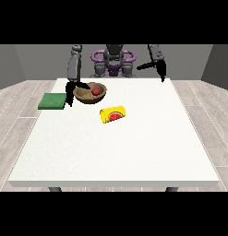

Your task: Pick the cup and pour the ball into the bowl, then pick the bowl and place it on the pad

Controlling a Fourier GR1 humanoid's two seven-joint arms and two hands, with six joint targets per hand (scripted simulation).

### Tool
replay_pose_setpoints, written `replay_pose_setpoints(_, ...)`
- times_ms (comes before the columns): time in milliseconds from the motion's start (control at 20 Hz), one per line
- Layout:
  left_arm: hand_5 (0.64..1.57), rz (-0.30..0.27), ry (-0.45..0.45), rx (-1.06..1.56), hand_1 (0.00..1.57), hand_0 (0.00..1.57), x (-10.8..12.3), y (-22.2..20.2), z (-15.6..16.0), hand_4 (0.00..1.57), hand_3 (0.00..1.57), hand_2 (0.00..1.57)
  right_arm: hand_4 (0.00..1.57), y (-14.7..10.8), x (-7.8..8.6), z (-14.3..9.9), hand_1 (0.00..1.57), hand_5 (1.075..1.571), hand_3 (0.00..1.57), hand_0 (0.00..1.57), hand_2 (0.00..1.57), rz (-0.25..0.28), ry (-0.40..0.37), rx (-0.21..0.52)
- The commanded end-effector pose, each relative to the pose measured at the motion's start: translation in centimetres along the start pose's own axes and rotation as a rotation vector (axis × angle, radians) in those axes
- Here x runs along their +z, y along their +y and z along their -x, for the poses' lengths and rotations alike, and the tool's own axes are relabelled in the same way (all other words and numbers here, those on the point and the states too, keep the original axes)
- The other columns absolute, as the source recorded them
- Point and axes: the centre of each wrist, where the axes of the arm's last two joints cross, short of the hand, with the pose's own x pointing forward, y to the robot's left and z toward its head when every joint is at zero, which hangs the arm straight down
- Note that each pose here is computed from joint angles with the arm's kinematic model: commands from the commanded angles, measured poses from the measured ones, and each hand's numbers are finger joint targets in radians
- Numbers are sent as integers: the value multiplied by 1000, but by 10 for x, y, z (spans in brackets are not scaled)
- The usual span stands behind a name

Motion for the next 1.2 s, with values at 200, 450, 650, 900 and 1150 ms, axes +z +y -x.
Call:
replay_pose_setpoints(200, 1557, 51, -120, 20, 0, 0, -24, -10, -36, 519, 0, 0, 893, -38, 36, 25, 1571, 1526, 1506, 1571, 1571, 203, 197, 406)
replay_pose_setpoints(450, 1507, 95, -67, 39, 0, 0, -6, -9, -13, 762, 0, 0, 916, -47, 45, 21, 1571, 1565, 1397, 1571, 1571, 298, 194, 579)
replay_pose_setpoints(650, 1423, 63, 62, 55, 0, 0, -1, -4, 0, 955, 0, 0, 862, -51, 32, 5, 1571, 1567, 1047, 1571, 1571, 313, 310, 625)
replay_pose_setpoints(900, 1410, -25, 219, 73, 0, 0, 42, 24, 51, 996, 0, 0, 823, -7, -25, -51, 1571, 1564, 858, 1571, 1571, 238, 398, 634)
replay_pose_setpoints(1150, 1407, -73, 331, 35, 0, 0, 73, 20, 71, 1003, 0, 0, 808, -8, -40, -83, 1571, 1567, 744, 1571, 1571, 168, 486, 628)
